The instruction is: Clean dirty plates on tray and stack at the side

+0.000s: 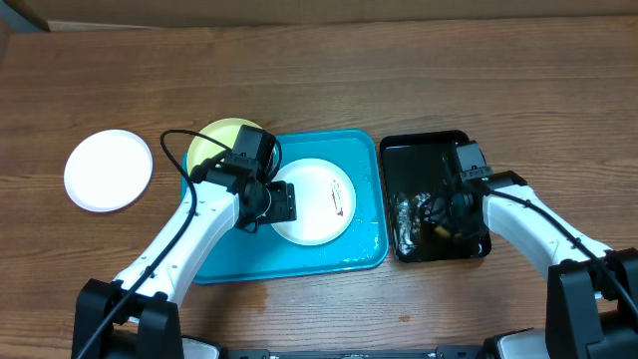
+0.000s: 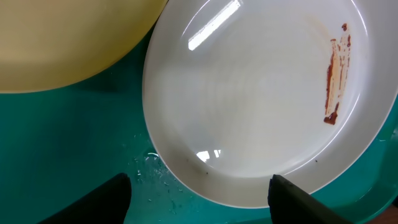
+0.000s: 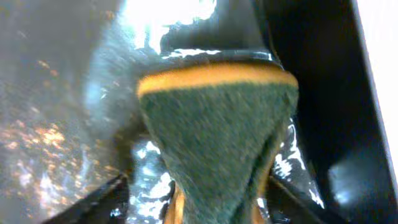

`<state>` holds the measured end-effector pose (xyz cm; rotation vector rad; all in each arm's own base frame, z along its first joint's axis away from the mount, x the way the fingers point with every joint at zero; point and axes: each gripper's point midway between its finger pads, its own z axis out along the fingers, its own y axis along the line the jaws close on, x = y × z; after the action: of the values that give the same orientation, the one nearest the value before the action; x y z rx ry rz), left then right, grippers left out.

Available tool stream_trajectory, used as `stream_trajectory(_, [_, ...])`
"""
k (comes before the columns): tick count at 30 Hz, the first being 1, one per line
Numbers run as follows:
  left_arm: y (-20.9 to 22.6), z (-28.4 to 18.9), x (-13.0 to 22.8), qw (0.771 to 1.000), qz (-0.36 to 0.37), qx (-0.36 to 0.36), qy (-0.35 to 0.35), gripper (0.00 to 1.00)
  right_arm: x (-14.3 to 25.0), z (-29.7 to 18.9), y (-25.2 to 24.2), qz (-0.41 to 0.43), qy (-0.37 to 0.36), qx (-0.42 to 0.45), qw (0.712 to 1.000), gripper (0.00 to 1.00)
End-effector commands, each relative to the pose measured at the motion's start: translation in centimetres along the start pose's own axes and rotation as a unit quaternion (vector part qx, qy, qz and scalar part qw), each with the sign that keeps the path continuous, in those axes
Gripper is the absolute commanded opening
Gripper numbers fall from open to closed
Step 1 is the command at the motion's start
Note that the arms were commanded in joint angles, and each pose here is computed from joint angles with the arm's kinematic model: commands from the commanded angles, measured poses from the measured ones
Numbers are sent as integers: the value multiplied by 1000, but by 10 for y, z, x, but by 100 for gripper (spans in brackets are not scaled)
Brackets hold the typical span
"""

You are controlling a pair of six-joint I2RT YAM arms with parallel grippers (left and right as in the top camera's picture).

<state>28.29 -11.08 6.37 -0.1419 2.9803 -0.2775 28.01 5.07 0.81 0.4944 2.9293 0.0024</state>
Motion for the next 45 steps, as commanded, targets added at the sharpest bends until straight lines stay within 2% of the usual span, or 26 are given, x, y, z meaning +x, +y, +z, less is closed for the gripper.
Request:
stream_trajectory(1, [-2,-3,2,1000,5,4,-2,72,-22,-8,13,-18,-35,-19,999,76])
stream_trajectory(14, [-1,-3,2,1000,5,1,-2,72,-32,0,19,-15,-70,-37,997,76])
stream_trajectory(16, [-1,-3,3,1000,5,1,-1,72,-35,1,21,-12,-74,-40,996,72])
stream_trajectory(19, [-1,-3,3,1000,5,1,-1,72,-37,2,22,-9,-78,-43,996,60])
stream_trajectory(23, [-1,-3,3,1000,5,1,-1,72,-37,2,22,14,-76,-44,996,61])
stream_trajectory(29, [-1,-3,3,1000,5,1,-1,72,-41,1,25,-21,-87,-47,995,68])
stream_trajectory(35, [-1,-3,3,1000,5,1,-1,72,-25,4,16,-8,-52,-30,998,67])
stream_trajectory(39, [-1,-3,2,1000,5,1,-1,72,-31,3,19,-8,-64,-37,997,67])
stream_trajectory(41, [-1,-3,2,1000,5,1,-1,72,-32,3,20,-3,-67,-39,997,62])
stream_trajectory(42, [-1,-3,3,1000,5,1,-1,72,-32,3,19,22,-65,-40,997,53])
stream_trajectory(45, [-1,-3,3,1000,5,1,-1,72,-25,4,20,105,-45,-47,992,51])
